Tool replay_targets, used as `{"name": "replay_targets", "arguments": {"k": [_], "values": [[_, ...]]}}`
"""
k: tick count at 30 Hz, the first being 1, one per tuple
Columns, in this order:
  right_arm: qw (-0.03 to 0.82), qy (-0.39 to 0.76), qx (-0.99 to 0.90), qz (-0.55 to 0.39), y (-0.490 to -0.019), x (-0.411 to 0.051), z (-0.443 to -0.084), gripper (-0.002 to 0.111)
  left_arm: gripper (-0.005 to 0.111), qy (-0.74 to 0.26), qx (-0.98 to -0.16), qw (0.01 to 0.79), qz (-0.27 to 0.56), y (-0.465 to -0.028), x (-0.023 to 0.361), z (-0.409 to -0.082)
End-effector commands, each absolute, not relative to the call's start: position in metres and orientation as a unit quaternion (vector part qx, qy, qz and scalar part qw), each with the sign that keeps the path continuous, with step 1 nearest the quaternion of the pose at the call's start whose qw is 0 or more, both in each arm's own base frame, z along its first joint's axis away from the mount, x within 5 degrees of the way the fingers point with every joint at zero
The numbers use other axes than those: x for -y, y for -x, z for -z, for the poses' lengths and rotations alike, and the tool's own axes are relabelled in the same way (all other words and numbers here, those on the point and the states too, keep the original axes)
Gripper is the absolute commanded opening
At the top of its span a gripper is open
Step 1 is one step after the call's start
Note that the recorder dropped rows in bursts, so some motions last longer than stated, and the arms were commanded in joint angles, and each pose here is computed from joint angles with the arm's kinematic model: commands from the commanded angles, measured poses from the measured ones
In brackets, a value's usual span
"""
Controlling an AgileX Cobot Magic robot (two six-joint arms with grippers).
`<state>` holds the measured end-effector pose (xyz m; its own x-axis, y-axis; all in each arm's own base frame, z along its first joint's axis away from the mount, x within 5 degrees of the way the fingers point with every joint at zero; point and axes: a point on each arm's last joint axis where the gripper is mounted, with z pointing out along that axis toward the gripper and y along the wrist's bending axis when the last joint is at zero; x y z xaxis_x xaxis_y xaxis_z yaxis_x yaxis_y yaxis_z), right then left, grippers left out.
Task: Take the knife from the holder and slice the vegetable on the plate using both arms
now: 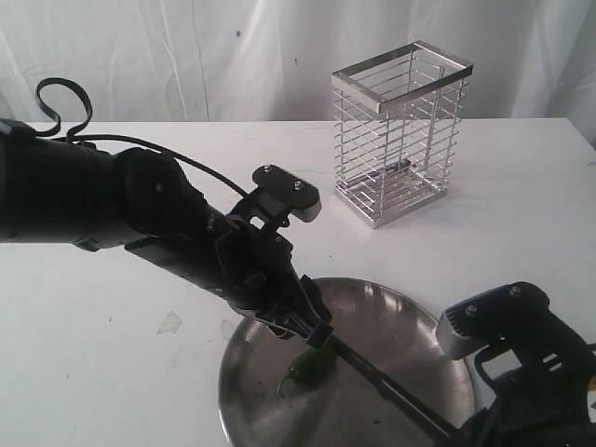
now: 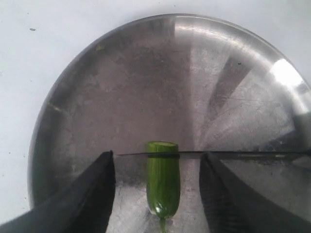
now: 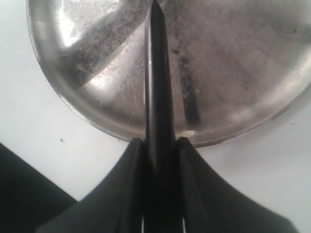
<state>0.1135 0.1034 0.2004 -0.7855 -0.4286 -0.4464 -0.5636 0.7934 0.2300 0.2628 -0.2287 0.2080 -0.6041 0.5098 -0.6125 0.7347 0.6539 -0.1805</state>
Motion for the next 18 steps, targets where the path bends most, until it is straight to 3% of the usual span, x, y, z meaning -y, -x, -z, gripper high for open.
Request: {"name": "replay_targets", "arguments": {"k": [1, 18], "values": [[0.181, 0.274, -0.927, -0.182, -0.117, -0.108, -0.194, 0.0, 0.056, -0.352, -0.871, 0.265, 0.218, -0.261, 0.229, -0.212], [0.177, 0.266, -0.932, -0.168, -0.128, -0.113, -0.182, 0.0, 0.056, -0.325, -0.877, 0.282, 0.214, -0.267, 0.229, -0.209]]}}
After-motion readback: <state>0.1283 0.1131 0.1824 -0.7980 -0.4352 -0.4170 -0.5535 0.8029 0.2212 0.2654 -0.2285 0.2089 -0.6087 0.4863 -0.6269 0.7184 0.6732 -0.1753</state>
